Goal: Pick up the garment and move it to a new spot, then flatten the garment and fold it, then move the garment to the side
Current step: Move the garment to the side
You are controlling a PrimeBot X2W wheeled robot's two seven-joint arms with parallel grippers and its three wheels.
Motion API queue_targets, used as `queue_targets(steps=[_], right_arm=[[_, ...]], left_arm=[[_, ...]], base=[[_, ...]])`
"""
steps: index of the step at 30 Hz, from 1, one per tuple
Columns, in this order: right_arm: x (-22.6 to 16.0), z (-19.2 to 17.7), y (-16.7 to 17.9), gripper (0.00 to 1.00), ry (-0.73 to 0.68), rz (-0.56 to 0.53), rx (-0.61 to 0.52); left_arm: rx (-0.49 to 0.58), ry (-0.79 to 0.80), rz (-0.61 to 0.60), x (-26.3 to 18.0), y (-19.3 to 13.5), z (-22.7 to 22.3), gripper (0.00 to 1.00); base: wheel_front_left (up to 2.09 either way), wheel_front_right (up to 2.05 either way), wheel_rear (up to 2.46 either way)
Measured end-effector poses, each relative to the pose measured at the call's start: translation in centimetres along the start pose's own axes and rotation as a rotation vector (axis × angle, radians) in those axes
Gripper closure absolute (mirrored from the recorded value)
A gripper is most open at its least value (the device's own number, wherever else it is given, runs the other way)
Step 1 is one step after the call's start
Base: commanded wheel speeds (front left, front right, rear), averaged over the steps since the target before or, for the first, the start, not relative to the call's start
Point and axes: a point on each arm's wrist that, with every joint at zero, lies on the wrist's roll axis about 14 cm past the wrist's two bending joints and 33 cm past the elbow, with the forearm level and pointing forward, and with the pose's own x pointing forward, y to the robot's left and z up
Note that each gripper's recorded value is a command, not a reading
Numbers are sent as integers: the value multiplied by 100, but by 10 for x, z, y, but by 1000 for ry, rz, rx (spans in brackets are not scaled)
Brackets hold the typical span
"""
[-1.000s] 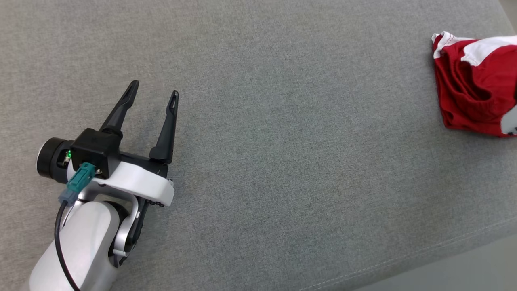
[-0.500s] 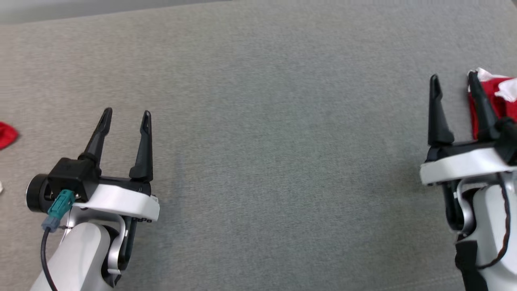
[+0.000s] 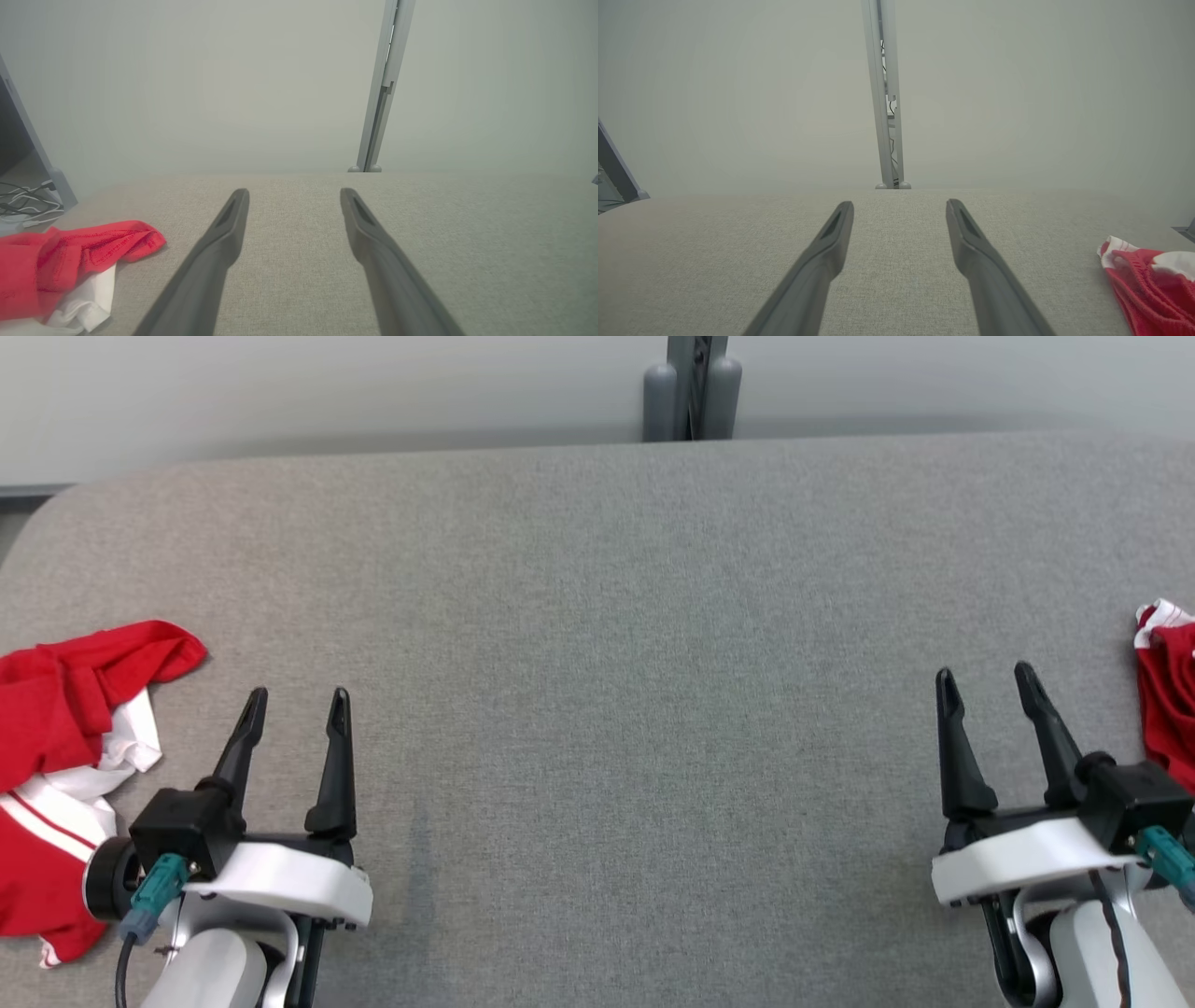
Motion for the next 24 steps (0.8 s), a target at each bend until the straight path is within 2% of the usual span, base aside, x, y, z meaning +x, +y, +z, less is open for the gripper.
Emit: queue_targets(steps=[11, 24], right_arm=[[-41, 10, 1, 0, 2, -23, 4], [-57, 16, -2, 0, 7, -41, 15]], left_arm=[[-3, -24, 32, -33, 7, 11, 0], [-2, -25, 47, -43, 11, 12, 0]], base=[[0, 0, 0], [0, 0, 0]])
